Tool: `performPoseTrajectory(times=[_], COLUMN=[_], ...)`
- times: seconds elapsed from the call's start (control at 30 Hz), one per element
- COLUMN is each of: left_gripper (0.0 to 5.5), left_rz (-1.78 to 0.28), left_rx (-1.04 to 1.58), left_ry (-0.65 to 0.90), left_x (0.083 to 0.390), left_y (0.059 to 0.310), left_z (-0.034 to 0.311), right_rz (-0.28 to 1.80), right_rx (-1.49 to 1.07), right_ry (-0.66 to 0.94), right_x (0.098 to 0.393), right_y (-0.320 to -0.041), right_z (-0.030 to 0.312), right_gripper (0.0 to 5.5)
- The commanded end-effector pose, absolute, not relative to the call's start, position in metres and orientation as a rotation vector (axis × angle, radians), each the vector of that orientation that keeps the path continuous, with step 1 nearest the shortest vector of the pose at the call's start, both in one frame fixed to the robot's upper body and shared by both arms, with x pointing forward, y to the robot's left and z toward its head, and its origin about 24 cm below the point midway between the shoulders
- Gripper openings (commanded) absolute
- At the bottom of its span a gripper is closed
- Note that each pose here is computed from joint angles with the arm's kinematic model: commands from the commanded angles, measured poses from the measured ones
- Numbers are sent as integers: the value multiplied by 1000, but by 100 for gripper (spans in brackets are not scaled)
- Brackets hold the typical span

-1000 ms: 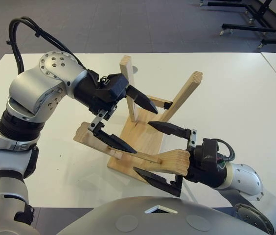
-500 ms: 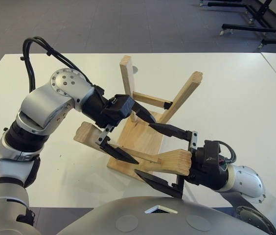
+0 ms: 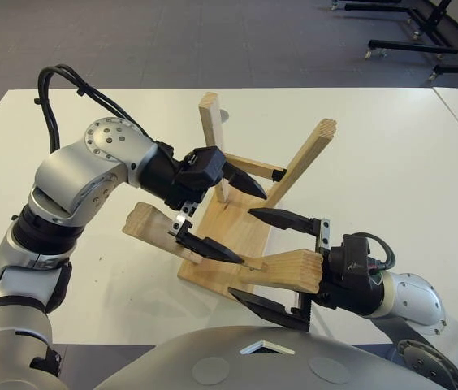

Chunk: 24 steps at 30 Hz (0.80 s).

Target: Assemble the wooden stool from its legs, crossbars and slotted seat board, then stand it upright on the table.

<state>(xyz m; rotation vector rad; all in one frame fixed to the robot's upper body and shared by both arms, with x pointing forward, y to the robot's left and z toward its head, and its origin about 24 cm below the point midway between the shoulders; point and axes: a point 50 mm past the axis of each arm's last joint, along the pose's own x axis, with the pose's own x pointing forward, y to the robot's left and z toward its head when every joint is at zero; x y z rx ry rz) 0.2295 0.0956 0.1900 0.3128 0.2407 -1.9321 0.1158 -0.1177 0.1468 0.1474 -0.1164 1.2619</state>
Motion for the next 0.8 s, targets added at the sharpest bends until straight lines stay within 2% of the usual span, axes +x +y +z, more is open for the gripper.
performPoseTrajectory(times=[0.03, 0.8], left_gripper=[540, 540], left_rz=[-1896, -1821], left_rx=[345, 333], left_ry=[271, 248], left_x=[230, 234], left_y=[98, 95], left_z=[183, 177], right_rz=[1269, 1287], right_rx=[139, 137], right_ry=[-117, -117], right_x=[118, 121], right_y=[-119, -121], right_z=[148, 150], right_gripper=[537, 537])
